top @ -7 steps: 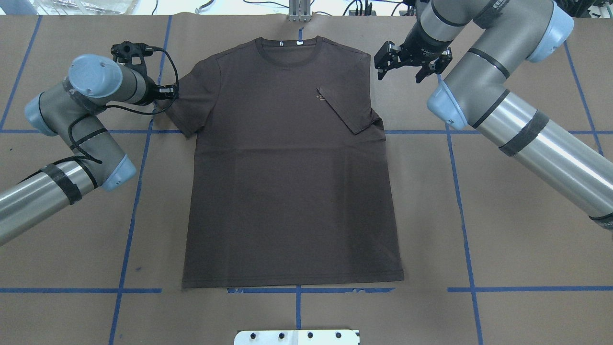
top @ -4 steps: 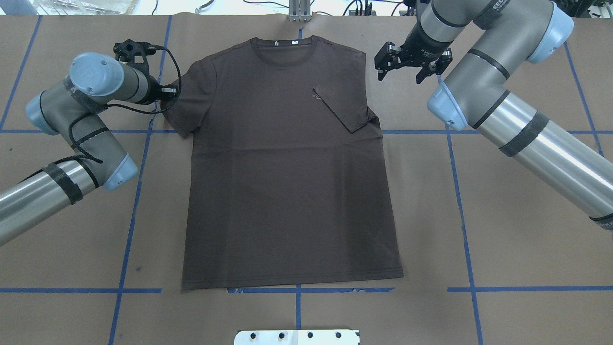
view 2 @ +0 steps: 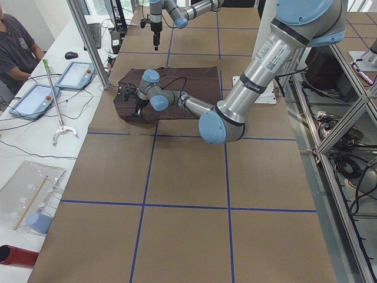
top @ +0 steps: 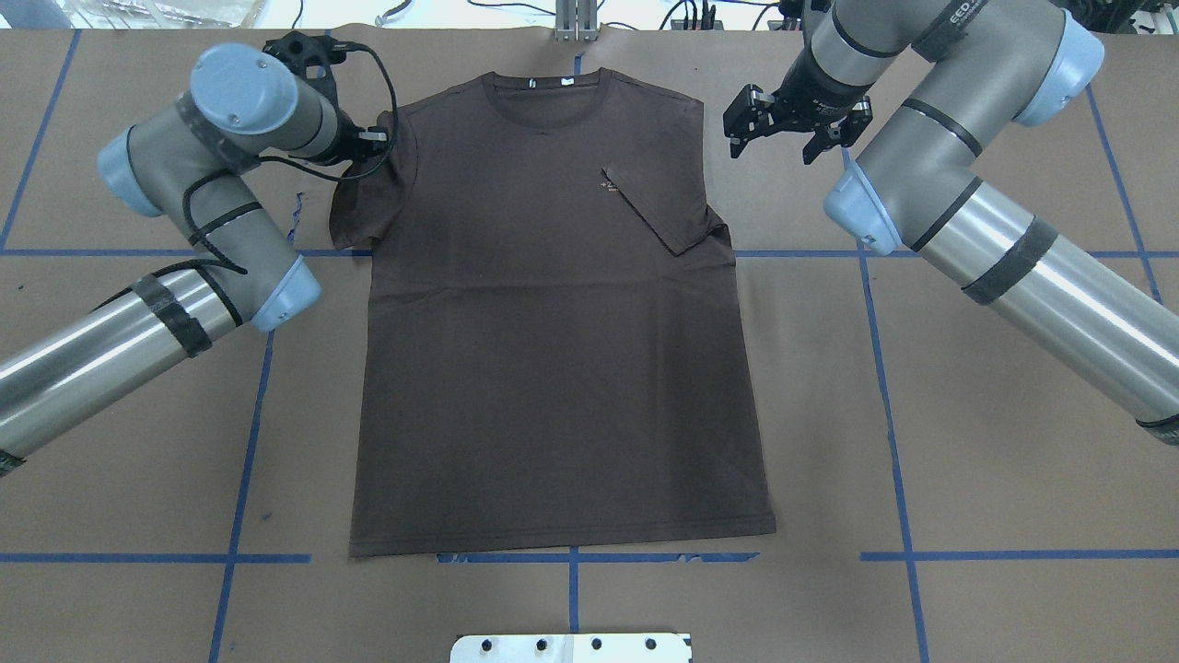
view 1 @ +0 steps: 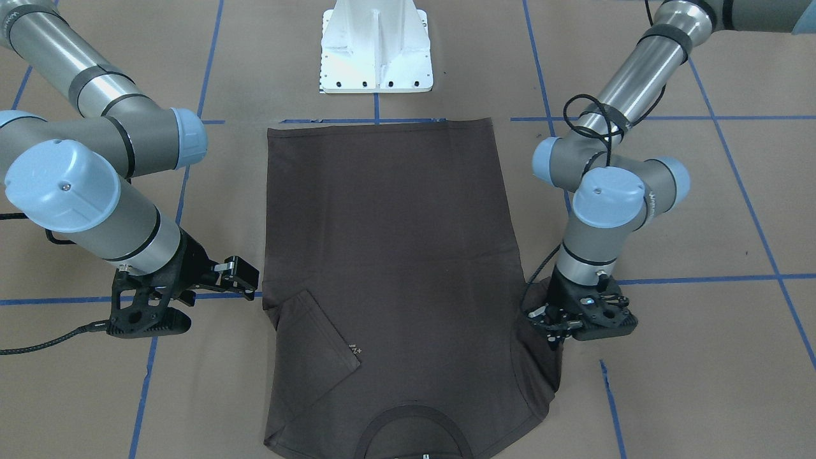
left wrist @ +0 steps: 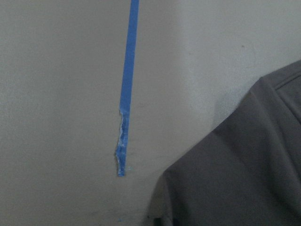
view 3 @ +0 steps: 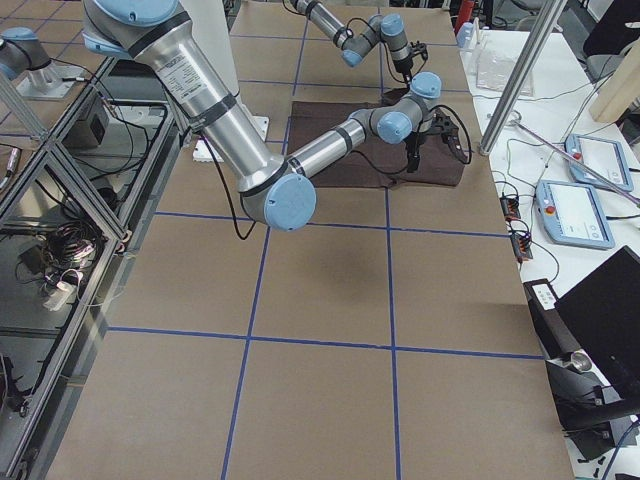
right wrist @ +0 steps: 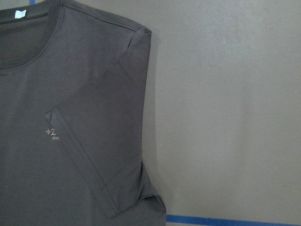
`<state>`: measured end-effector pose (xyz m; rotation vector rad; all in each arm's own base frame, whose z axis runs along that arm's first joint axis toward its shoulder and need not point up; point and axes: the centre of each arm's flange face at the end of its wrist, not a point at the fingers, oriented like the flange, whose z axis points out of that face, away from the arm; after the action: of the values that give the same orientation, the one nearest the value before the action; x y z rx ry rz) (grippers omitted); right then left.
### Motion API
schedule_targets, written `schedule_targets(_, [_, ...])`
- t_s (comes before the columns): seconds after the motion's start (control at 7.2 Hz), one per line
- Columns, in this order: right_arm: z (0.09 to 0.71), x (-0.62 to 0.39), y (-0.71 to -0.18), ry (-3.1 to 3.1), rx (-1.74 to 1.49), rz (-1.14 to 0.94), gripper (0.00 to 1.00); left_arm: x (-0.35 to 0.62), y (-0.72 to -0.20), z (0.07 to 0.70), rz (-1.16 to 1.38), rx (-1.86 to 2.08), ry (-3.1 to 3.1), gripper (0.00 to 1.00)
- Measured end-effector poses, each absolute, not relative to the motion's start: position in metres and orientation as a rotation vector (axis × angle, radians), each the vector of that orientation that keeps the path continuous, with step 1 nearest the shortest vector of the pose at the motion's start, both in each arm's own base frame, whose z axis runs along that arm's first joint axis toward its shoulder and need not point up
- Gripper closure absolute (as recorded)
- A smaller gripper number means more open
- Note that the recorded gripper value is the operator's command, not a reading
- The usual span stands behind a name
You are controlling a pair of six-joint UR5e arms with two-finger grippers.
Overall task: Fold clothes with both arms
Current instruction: 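Grasp the sleeve with the left gripper and fold it inward over the chest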
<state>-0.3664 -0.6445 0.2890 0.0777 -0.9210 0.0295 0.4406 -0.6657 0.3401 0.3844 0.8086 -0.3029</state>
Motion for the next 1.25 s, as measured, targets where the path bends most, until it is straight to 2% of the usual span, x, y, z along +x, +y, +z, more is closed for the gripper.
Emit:
schedule_targets(0.28, [0.292,-0.365,-0.644,-0.921,0.078,0.030,0.00,0.477,-0.667,0.287,-0.376,0.337,0.851,1.00])
schedule_targets(0.69, [0.297,-0.364,-0.642,-0.918,0.074,0.031,0.00,0.533,-0.648,0.256,-0.412,0.275,0.893,1.00])
schedule_targets(0.83, [0.299,-0.364,-0.642,-0.918,0.074,0.032,0.00,0.545,-0.643,0.256,-0.410,0.267,0.901,0.23])
schedule_targets(0.97, [0.299,-0.364,-0.642,-0.918,0.073,0.033,0.00,0.550,-0.639,0.257,-0.406,0.265,0.905,0.00])
schedule_targets(1.25, [0.299,-0.364,-0.641,-0.920,0.074,0.034,0.00,0.552,-0.637,0.253,-0.392,0.282,0.933,0.00])
